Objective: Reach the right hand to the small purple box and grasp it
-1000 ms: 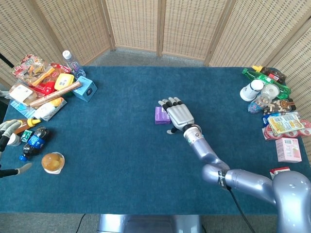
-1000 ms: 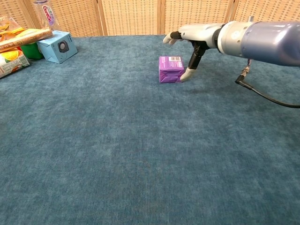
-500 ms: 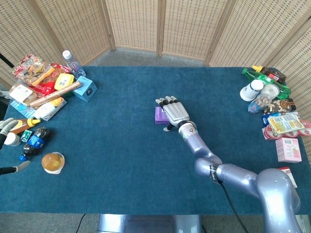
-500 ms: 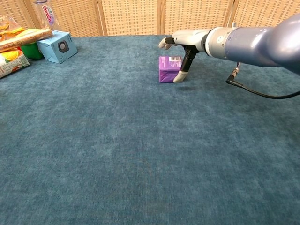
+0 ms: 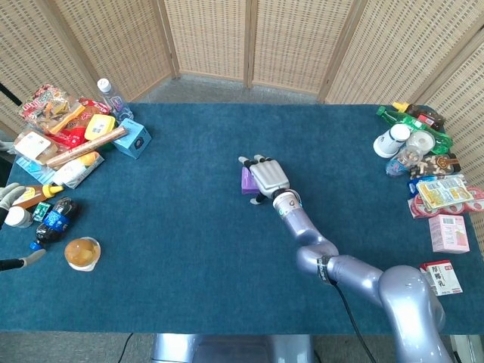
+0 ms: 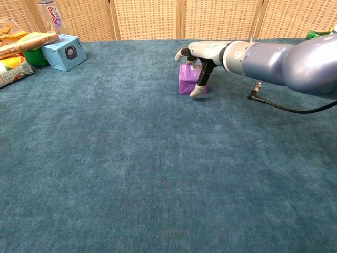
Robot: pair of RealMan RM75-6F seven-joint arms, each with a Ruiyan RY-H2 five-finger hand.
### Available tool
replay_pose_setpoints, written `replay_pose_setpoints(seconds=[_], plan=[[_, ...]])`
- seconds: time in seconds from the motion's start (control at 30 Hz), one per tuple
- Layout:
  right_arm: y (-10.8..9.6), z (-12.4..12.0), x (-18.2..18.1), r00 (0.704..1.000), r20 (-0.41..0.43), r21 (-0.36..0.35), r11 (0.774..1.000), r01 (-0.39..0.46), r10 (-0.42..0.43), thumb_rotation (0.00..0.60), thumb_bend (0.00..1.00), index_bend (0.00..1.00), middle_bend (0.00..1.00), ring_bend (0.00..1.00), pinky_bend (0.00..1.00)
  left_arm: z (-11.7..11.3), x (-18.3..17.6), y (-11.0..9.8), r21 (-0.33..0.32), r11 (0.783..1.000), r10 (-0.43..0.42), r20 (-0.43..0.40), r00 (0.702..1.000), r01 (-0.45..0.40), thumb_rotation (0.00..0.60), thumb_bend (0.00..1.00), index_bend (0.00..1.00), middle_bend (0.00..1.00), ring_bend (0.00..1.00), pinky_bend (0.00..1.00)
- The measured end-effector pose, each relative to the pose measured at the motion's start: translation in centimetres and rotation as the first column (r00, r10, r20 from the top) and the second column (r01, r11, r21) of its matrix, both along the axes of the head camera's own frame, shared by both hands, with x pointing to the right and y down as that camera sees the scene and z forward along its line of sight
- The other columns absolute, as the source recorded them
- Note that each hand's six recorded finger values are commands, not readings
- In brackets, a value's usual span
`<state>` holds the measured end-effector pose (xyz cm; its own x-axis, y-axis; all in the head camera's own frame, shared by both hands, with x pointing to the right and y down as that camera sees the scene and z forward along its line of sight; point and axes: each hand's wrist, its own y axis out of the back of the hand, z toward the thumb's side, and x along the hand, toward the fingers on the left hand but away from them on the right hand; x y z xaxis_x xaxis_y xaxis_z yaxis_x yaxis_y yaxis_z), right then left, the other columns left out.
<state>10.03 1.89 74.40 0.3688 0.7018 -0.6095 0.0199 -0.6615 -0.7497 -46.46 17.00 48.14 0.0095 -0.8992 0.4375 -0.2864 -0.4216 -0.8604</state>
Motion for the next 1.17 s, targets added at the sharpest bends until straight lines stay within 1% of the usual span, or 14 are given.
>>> replay_pose_setpoints(seconds=[0.13,0.3,0.5,0.7,0.93,1.03,1.17], plan=[[0.0,0.0,0.1,1.000,0.010,0.015,1.000,-0.004,0.004,0.600,0.00,0.31,0.56,0.36,0.41,-0.1,0.1,0.0,0.004,1.000,0.001,0.000,1.000,-0.001,0.600,0.09,0.08,0.00,0.00,0.00],[-0.1,-0.6,0.4,1.000,0.029,0.035,0.999,-0.007,0.006,0.600,0.00,0.31,0.57,0.36,0.41,0.0,0.3,0.1,-0.001,1.000,0.006,-0.002,1.000,-0.006,0.600,0.09,0.08,0.00,0.00,0.00],[0.2,-2.4,0.8,0.998,0.064,0.067,0.998,0.003,-0.007,0.600,0.00,0.32,0.57,0.36,0.41,0.1,0.6,0.2,-0.006,1.000,0.017,-0.009,1.000,-0.017,0.600,0.09,0.07,0.00,0.00,0.00],[0.6,-5.5,1.2,0.994,0.105,0.105,0.994,0.011,-0.022,0.600,0.00,0.32,0.57,0.36,0.41,0.1,0.8,0.4,-0.010,1.000,0.026,-0.013,1.000,-0.026,0.600,0.09,0.08,0.00,0.00,0.00],[0.8,-10.1,1.6,0.990,0.139,0.166,0.986,0.014,-0.037,0.600,0.00,0.32,0.57,0.36,0.41,0.1,1.1,0.5,-0.016,0.999,0.044,-0.023,0.999,-0.044,0.600,0.09,0.08,0.00,0.00,0.00],[0.7,-11.7,1.6,0.989,0.145,0.187,0.982,0.009,-0.037,0.600,0.00,0.32,0.57,0.36,0.41,0.2,1.3,0.5,-0.019,0.999,0.051,-0.026,0.998,-0.051,0.600,0.09,0.08,0.00,0.00,0.00],[0.5,-13.1,1.5,0.989,0.145,0.203,0.979,-0.002,-0.028,0.600,0.00,0.32,0.57,0.36,0.41,0.3,1.4,0.6,-0.027,0.998,0.058,-0.028,0.998,-0.058,0.600,0.09,0.08,0.00,0.00,0.00]])
